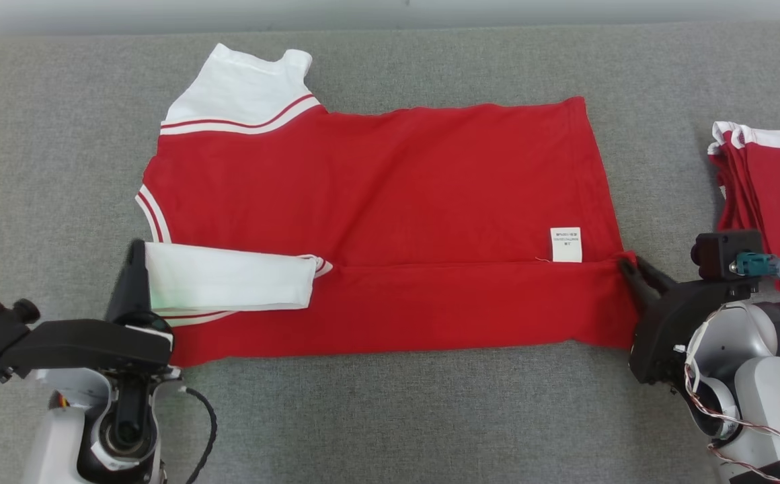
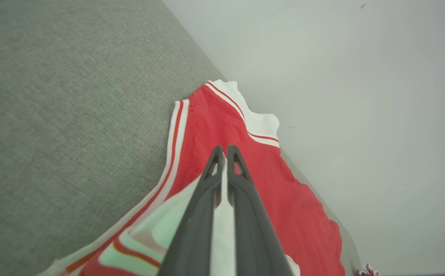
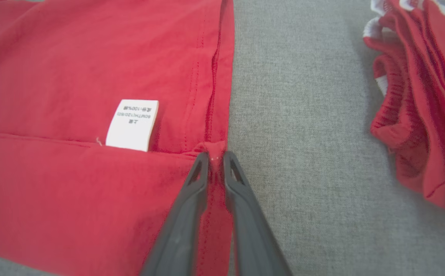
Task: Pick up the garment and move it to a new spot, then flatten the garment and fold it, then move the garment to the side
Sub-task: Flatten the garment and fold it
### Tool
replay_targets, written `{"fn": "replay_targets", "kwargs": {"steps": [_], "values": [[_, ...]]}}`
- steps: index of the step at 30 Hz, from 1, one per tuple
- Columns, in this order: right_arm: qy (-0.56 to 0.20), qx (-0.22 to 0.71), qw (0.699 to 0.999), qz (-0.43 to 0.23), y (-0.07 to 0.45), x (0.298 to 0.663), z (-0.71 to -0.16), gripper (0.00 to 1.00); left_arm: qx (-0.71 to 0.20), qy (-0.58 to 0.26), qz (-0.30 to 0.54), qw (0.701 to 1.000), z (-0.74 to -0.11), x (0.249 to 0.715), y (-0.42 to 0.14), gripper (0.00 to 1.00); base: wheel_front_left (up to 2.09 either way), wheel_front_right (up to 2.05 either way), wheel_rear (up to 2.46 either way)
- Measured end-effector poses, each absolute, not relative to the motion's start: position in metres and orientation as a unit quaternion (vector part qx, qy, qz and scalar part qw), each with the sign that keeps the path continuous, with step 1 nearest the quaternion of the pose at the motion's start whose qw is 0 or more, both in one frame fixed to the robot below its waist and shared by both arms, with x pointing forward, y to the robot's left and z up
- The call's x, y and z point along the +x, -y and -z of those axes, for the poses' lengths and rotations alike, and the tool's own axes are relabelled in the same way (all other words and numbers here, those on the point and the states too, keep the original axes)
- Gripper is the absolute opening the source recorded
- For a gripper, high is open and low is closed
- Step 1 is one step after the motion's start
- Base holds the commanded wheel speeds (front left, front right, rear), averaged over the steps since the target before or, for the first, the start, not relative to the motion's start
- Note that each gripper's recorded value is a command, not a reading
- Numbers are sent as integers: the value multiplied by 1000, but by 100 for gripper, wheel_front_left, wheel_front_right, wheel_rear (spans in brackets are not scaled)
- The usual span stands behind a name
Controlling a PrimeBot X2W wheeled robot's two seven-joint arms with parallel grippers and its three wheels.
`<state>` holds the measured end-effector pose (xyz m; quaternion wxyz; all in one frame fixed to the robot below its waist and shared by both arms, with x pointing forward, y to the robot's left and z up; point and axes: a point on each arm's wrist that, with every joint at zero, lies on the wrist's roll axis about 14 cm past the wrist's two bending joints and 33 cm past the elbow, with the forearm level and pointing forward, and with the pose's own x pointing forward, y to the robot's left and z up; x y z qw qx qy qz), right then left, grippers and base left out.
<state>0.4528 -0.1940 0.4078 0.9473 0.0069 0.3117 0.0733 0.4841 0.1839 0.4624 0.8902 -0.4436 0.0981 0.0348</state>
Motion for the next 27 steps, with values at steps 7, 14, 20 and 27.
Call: {"fn": "replay_targets", "kwargs": {"steps": [7, 14, 20, 27], "values": [[-280, 14, 957, -74, 192, 458, -424, 100, -350, -93, -56, 930, -458, 477, -202, 100, 0, 0, 0], [-314, 23, 948, -51, 211, 424, -425, 100, -220, -131, -38, 966, -441, 438, -205, 100, 0, 0, 0], [-317, 33, 947, -33, 215, 404, -431, 100, -157, -175, -36, 971, -423, 414, -204, 100, 0, 0, 0], [-324, 45, 944, -30, 205, 398, -428, 100, -143, -215, -40, 965, -404, 408, -200, 100, 0, 0, 0]]}}
